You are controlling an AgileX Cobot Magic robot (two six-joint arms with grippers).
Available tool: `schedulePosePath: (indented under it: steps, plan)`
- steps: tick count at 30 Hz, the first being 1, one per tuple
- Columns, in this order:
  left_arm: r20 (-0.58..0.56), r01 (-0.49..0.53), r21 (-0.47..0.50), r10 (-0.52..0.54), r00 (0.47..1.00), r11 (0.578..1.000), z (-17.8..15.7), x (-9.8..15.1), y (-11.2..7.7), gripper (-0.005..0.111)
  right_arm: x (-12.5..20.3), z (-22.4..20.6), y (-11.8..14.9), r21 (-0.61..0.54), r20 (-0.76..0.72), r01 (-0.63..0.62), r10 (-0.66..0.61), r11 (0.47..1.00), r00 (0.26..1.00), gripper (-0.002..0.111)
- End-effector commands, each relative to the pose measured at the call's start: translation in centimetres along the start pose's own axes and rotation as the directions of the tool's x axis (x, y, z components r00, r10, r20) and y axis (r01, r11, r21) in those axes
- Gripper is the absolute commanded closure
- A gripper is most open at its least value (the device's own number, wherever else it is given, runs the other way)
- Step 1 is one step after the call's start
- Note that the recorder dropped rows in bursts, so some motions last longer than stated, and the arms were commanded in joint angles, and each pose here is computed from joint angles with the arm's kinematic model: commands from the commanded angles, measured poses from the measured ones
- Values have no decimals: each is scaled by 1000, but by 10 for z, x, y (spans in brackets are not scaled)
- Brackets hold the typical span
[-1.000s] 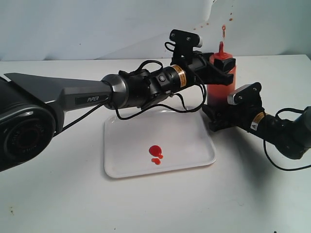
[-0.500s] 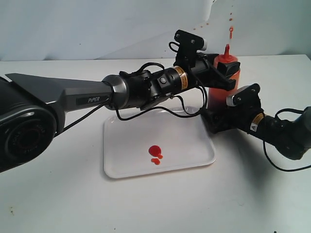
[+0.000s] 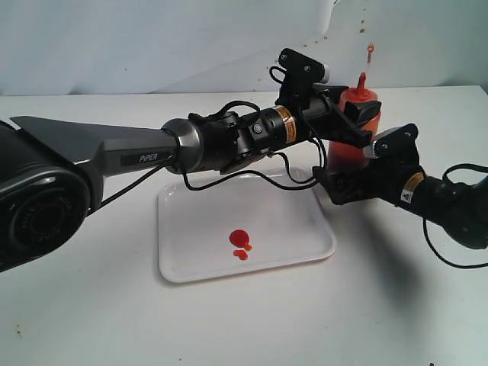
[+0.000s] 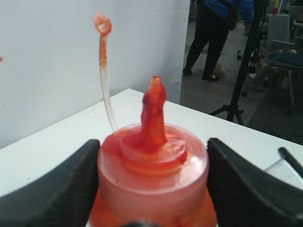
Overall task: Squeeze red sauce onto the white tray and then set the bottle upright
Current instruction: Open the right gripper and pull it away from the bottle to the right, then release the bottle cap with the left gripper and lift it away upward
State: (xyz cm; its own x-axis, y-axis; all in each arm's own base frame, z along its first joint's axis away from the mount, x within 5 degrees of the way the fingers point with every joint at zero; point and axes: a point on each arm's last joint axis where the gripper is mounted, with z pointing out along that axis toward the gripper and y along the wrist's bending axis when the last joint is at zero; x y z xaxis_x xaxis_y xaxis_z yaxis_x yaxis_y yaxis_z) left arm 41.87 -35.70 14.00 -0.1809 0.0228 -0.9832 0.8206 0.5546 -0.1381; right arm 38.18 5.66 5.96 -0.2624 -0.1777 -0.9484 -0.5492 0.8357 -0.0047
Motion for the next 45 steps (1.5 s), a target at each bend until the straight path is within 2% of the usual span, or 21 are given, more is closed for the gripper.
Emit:
schedulePosePath:
  steps: [1,5,7,9,11,12,13,15,18,20,21,23,25,28,30,34,41,45]
  plan:
    - [-12,14,1,-14,1000,1000,1,4,-3,106,-9,-15,5,9,-27,2,-1,1000,1000,14]
    - [-12,14,1,-14,1000,1000,1,4,-3,106,-11,-29,8,43,-114,2,3,999,993,14]
    - [-12,14,1,-14,1000,1000,1,4,-3,106,-11,-40,8,103,-178,-39,57,994,982,14]
    - [-17,14,-4,-14,1000,1000,1,4,-2,106,-14,-53,13,121,-190,-65,87,990,978,20]
    - [-17,14,-4,-14,1000,1000,1,4,-2,106,-16,-69,20,147,-191,-89,116,985,975,31]
    - [-17,14,-4,-14,1000,1000,1,4,-2,106,-18,-80,23,181,-183,-116,150,977,972,40]
    - [-17,14,-4,-14,1000,1000,1,4,-2,106,-19,-85,25,191,-179,-125,160,974,971,44]
    - [-17,14,-4,-14,1000,1000,1,4,-2,106,-24,-112,32,281,-133,-216,261,935,956,68]
    - [-17,9,-4,-9,1000,1000,1,4,-2,106,-34,-144,45,322,-75,-242,279,915,957,108]
    - [-17,9,-4,-9,1000,1000,1,4,-2,100,-45,-161,53,318,-26,-232,254,919,967,108]
    - [-17,9,-4,-9,1000,1000,1,4,-2,92,-50,-170,57,320,5,-229,240,919,971,108]
    - [-17,9,-4,-9,1000,1000,1,4,-2,66,-59,-185,62,327,62,-229,221,917,973,108]
    - [-17,9,-4,-9,1000,1000,1,4,-2,46,-65,-194,66,326,96,-222,201,919,975,108]
    - [-17,9,-4,-9,1000,1000,1,4,-2,25,-72,-206,72,325,143,-211,173,922,975,108]
    - [-17,9,-4,-9,1000,1000,1,4,-2,17,-74,-214,76,326,162,-206,160,923,974,108]
    - [-15,6,-3,-6,1000,1000,1,3,-2,11,-80,-226,81,333,196,-193,133,923,972,108]
    - [-7,1,-12,-1,1000,1000,-1,-8,-3,11,-87,-241,85,362,195,-178,112,915,974,108]
    - [-35,-35,-11,35,999,999,-5,-23,-6,11,-90,-246,87,369,205,-173,102,913,974,108]
